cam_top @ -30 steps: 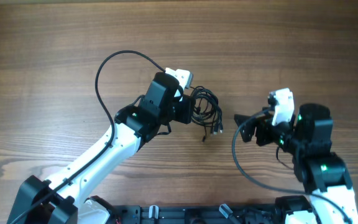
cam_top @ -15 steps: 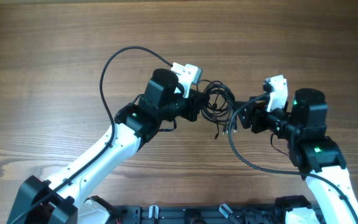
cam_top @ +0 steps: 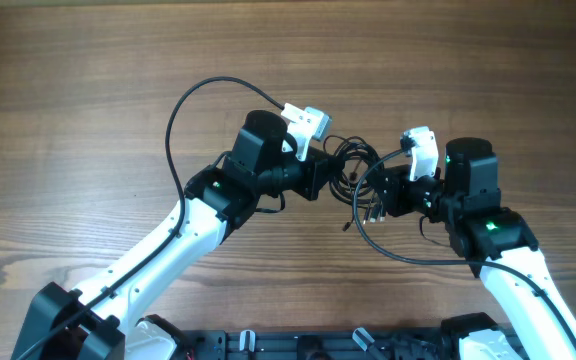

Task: Untangle cables
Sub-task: 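Move the right gripper toward the held bundle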

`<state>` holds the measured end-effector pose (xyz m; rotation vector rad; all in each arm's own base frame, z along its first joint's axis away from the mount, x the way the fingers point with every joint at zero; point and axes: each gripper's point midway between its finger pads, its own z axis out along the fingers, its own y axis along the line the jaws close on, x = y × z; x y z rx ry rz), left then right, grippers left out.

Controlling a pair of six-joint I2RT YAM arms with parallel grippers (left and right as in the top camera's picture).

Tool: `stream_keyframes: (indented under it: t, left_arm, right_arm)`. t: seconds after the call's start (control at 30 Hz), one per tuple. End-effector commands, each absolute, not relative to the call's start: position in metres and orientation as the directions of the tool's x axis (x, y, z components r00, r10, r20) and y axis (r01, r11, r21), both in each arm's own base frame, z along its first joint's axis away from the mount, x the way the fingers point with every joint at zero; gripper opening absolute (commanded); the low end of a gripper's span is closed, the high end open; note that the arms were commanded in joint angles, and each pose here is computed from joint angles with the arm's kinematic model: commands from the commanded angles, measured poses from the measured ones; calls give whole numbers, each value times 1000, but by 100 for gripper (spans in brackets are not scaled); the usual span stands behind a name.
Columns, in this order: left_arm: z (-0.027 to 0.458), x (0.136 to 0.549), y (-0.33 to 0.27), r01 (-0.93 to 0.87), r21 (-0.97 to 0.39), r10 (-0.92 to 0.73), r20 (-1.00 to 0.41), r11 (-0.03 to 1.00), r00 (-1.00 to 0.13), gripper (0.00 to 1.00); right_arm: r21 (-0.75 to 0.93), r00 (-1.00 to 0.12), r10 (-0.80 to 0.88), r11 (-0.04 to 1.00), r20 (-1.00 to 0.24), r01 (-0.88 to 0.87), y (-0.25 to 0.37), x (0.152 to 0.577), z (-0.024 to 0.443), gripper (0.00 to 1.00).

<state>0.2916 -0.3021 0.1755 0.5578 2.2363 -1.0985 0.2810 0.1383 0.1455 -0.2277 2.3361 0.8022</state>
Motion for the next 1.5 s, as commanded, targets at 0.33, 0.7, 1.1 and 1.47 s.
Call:
stream_keyframes:
  t: [0.33,0.7,1.1,1.47]
  left_arm:
    - [181,345,-259,426,-386,-21,-761,819,-648,16]
    - [174,334,-263,441,-410,6,-727,798,-687,5]
    - [194,346,-230,404,-437,-59,-734,804,-677,4]
    - [182,315,-259,476,-478,30,-682,738,-730,4]
  right_arm:
    - [677,-721,-57,299,-691,-673,201,228,218,4]
    - [624,-650,-52,230,-758,-747,205,228,236,4]
    - [518,-784,285,854,-551,-53,106,300,142,100]
    - [573,-746,98,709,-658,-412,152,289,176,77]
